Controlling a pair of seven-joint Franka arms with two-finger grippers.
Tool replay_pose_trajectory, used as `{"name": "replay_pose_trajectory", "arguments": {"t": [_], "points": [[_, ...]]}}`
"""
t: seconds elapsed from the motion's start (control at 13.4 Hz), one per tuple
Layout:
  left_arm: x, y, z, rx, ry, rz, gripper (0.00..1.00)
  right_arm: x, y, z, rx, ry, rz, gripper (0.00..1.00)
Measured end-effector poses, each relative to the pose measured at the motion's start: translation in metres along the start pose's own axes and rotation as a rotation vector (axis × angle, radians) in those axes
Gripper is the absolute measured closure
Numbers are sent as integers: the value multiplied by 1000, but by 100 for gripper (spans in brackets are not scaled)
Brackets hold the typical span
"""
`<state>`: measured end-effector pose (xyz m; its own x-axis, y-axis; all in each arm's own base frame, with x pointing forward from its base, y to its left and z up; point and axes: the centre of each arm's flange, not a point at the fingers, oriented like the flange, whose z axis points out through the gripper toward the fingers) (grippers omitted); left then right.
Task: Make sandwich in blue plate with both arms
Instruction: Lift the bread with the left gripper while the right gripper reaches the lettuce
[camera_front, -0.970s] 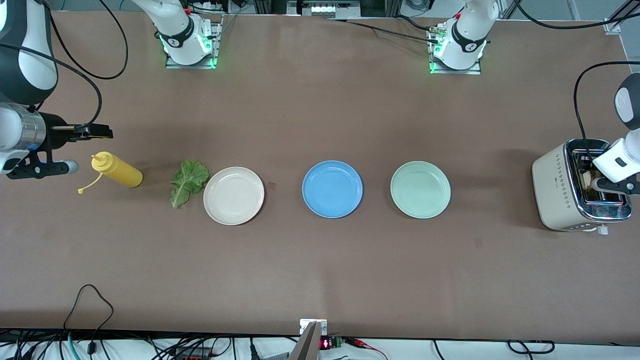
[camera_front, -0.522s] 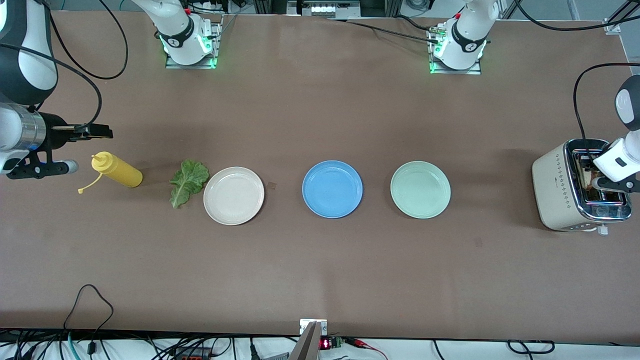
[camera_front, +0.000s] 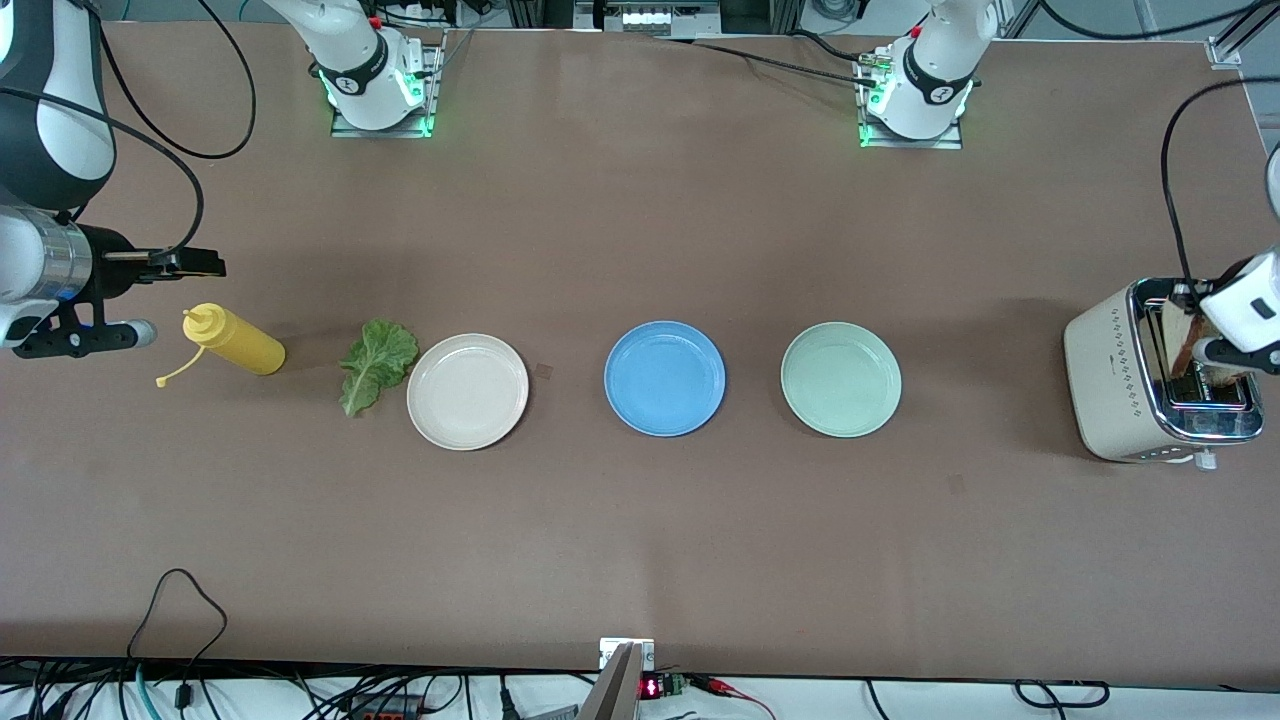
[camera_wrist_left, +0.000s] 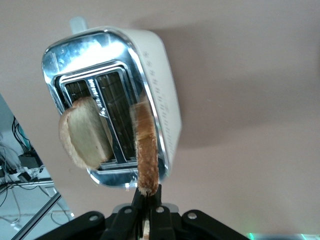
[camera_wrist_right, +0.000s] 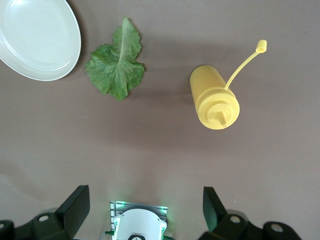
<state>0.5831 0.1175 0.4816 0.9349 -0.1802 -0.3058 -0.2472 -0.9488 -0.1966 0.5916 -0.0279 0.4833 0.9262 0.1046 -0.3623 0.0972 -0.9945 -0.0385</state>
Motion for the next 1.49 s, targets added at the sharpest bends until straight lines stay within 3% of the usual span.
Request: {"name": "replay_pose_trajectory", "arguments": {"t": [0.22, 0.52, 0.67, 0.82, 1.27, 1.49], "points": [[-4, 60, -54, -10, -52, 47, 94, 0, 0, 1, 0, -1, 1, 0], [4, 172, -69, -121, -110, 98, 94, 1, 1, 1, 6, 4, 1, 0], [15, 216, -61, -239, -143, 123, 94, 7, -4, 0, 27, 35, -6, 0], [26, 252, -53, -405, -173, 137, 94, 25, -14, 13, 26, 69, -21, 0], [100, 351, -12, -929, -139, 145, 94, 71, -56, 111, 2, 149, 68, 0], [133, 409, 20, -1063, -65, 161, 94, 75, -70, 162, -3, 209, 110, 0]]}}
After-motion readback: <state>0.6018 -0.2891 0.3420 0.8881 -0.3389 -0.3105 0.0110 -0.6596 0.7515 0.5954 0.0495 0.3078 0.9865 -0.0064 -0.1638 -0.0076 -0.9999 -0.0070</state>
